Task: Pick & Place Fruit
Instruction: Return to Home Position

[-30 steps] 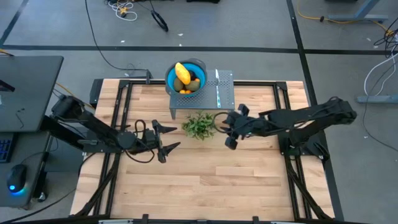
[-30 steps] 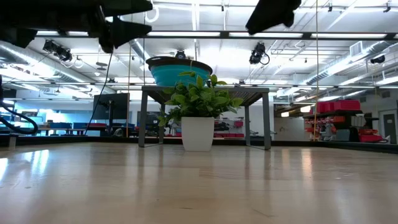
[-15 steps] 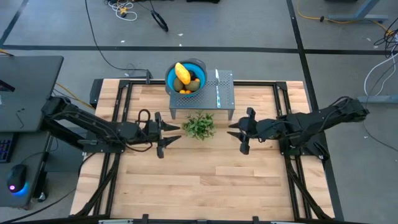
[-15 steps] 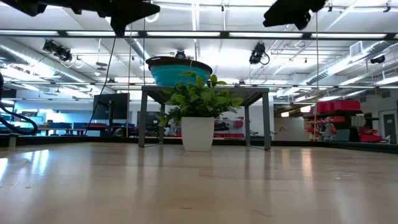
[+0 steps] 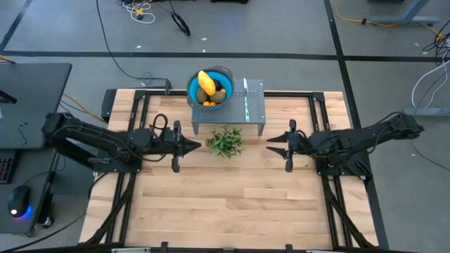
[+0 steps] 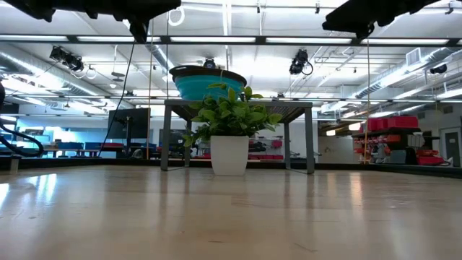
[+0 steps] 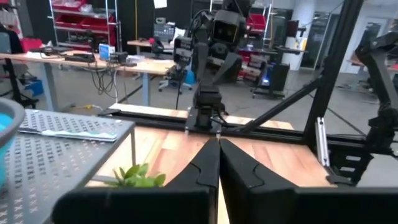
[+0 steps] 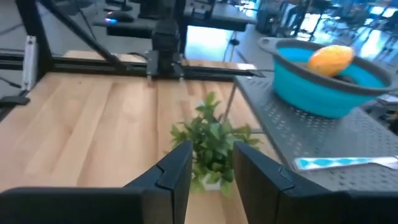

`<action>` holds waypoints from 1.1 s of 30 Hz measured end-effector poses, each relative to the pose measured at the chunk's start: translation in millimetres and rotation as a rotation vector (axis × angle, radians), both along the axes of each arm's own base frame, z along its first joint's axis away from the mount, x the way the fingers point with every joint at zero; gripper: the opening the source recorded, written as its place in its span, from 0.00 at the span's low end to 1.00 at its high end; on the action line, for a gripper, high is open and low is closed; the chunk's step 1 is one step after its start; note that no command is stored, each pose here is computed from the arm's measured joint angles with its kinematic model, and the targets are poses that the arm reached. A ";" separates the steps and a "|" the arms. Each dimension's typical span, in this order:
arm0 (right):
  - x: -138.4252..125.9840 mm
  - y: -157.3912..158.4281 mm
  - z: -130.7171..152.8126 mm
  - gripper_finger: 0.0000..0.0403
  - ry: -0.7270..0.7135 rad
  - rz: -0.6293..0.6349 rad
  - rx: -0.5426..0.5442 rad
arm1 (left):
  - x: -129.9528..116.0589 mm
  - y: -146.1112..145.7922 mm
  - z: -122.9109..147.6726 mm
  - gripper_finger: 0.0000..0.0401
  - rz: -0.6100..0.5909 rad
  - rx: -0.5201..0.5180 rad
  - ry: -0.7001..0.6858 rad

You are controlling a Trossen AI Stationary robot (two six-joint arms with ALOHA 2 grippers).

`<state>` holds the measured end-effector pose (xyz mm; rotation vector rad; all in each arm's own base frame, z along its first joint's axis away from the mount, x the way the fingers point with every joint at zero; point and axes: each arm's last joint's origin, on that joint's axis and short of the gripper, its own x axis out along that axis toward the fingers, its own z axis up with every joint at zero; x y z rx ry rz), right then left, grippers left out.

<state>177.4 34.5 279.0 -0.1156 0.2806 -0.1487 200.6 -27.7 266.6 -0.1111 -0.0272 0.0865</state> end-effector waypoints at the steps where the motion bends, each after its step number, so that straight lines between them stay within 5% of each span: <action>1: -2.5 -0.9 0.9 0.31 0.000 -0.010 -0.003 | 0.1 0.9 -0.3 0.02 0.005 0.003 0.003; 9: -27.3 -7.4 15.8 0.22 -0.105 -0.003 0.032 | -9.6 7.0 1.6 0.01 0.014 0.034 0.040; 17: -51.2 -12.0 -12.7 0.03 -0.141 0.054 0.065 | -49.0 15.2 -10.6 0.02 0.024 0.027 -0.035; 22: -58.9 -10.4 -30.0 0.02 -0.201 0.180 0.087 | -67.6 17.6 -32.3 0.01 0.025 0.025 -0.066; 33: -65.3 -18.1 -78.2 0.02 -0.212 0.186 0.133 | -91.1 20.7 -74.6 0.02 0.025 0.045 -0.124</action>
